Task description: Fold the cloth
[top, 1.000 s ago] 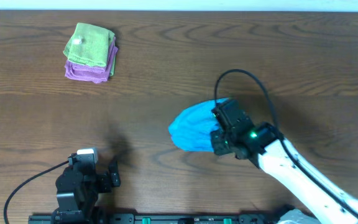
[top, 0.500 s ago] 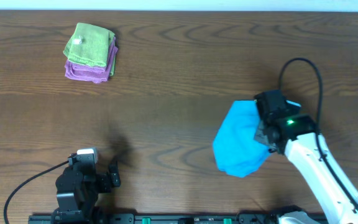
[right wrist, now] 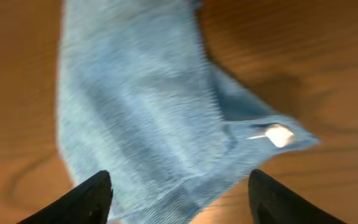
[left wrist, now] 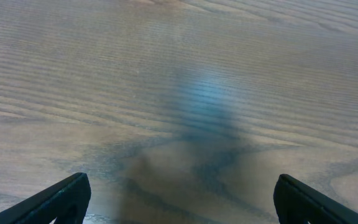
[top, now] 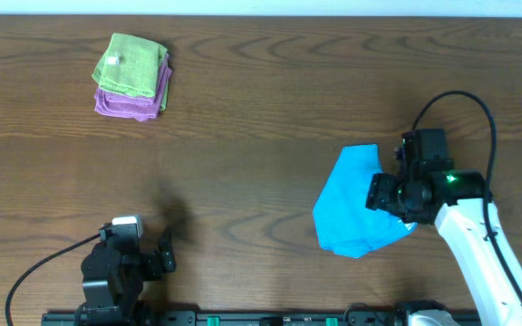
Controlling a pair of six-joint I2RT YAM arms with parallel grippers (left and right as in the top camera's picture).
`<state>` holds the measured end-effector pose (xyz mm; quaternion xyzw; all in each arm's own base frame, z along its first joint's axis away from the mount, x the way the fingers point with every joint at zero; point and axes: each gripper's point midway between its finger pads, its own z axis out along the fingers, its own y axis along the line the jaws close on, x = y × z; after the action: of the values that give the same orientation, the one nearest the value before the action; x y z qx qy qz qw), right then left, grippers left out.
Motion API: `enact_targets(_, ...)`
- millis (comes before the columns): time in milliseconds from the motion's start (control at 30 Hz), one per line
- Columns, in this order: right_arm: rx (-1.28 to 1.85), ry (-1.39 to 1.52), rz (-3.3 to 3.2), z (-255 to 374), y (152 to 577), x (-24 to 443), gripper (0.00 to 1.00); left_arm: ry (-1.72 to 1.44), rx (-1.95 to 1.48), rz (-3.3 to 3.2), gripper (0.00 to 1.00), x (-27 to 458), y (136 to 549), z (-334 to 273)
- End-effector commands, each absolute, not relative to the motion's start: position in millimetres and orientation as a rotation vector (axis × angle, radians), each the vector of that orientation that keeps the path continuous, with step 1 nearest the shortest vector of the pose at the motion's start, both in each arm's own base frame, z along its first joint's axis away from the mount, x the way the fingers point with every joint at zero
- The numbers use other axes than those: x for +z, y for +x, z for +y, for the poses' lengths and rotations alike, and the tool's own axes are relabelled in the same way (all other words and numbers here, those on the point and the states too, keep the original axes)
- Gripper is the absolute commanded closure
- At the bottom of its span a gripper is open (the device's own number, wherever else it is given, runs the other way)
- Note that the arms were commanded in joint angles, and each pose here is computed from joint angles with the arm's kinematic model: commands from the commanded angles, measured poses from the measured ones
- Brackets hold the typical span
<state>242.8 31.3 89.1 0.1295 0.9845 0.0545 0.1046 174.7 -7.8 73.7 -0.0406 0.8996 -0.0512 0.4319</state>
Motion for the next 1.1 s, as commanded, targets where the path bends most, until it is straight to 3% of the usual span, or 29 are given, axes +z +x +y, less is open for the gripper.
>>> enact_targets(0,0.35,0.187,2.932,53.1,239.3,84.0,0.32,-0.08,-0.106,2.306,0.05,59.8,165.0,-7.2)
enact_targets(100,0.419,0.157,2.938,59.9,239.6,73.1,0.36,-0.08,-0.106,2.306,0.05,59.8,165.0,-7.2)
enact_targets(533,0.108,0.278,3.075,24.9,223.4,42.1,0.4,-0.08,-0.106,2.306,0.05,59.8,165.0,-7.2)
enact_targets(800,0.09,0.299,3.101,22.5,207.5,17.6,0.43,-0.08,-0.106,2.306,0.05,59.8,165.0,-7.2)
enact_targets(1033,0.11,0.289,3.038,24.1,219.3,11.0,0.48,-0.08,-0.106,2.306,0.05,59.8,165.0,-7.2)
enact_targets(1067,0.112,0.289,3.031,24.2,221.2,11.2,0.53,-0.08,-0.106,2.306,0.05,59.8,165.0,-7.2)
